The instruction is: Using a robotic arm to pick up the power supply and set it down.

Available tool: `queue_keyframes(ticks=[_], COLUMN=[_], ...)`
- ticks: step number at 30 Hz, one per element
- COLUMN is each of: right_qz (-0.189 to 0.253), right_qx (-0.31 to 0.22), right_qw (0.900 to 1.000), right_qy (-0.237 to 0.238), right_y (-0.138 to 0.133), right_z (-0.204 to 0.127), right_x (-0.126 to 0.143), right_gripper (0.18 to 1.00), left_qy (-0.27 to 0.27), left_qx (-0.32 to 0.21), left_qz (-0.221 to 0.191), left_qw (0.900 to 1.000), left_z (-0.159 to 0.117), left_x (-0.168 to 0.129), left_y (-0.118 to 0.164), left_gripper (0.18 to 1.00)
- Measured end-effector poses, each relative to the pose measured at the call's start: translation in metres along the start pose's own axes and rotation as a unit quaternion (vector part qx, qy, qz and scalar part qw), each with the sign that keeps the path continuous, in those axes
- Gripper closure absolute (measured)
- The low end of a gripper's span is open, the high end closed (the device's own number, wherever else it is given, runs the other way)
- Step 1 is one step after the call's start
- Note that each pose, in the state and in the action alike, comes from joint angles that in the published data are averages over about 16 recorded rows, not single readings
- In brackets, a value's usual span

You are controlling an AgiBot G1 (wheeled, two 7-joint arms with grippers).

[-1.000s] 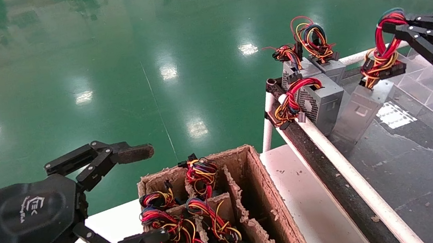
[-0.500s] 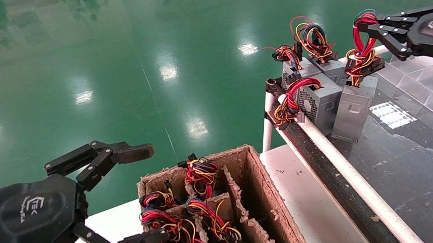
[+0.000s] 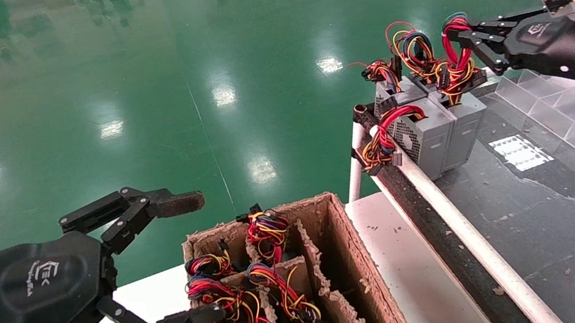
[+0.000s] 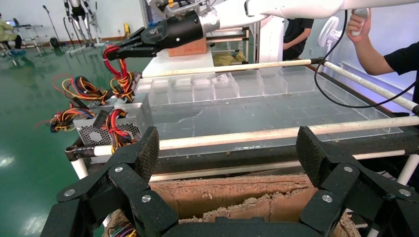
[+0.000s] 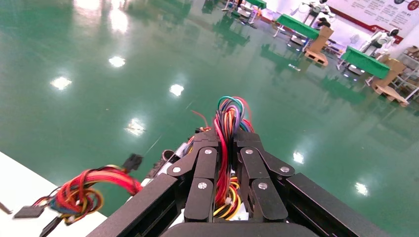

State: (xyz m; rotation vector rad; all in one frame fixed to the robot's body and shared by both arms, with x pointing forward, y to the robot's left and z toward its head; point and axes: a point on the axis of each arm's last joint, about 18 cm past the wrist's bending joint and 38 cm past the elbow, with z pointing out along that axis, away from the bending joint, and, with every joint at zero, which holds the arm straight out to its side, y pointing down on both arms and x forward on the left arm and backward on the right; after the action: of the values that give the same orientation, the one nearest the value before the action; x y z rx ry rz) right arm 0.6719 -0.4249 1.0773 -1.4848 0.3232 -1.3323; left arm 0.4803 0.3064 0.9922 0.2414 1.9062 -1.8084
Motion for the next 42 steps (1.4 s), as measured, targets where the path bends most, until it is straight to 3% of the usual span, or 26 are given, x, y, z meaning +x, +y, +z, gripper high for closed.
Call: queue_keyframes(ticks=[13, 19, 31, 42], right_qz=[0.004, 0.001, -0.016, -0.010], right_qx=[-0.032, -0.037, -0.043, -0.011], right_qw=[0.999, 0.999, 0.999, 1.000], right_qy=[0.019, 0.010, -0.019, 0.004], right_y=[0.014, 0.016, 0.016, 0.013], right_z=[0.010, 0.006, -0.007, -0.022], right_x=[0.001, -0.001, -0.004, 0.006], right_gripper=[0.936, 0.889, 0.696, 0.443], left_qy=[0.000, 0.000, 0.000, 0.000], left_qx=[0.000, 0.000, 0.000, 0.000], left_qz=[0.000, 0.000, 0.000, 0.000], left_qw=[1.0000, 1.0000, 1.0000, 1.0000], left_z=[0.000, 0.000, 0.000, 0.000], left_x=[0.000, 0.000, 0.000, 0.000], left_y=[0.000, 0.000, 0.000, 0.000], left_gripper=[0.184, 0.184, 0.184, 0.184])
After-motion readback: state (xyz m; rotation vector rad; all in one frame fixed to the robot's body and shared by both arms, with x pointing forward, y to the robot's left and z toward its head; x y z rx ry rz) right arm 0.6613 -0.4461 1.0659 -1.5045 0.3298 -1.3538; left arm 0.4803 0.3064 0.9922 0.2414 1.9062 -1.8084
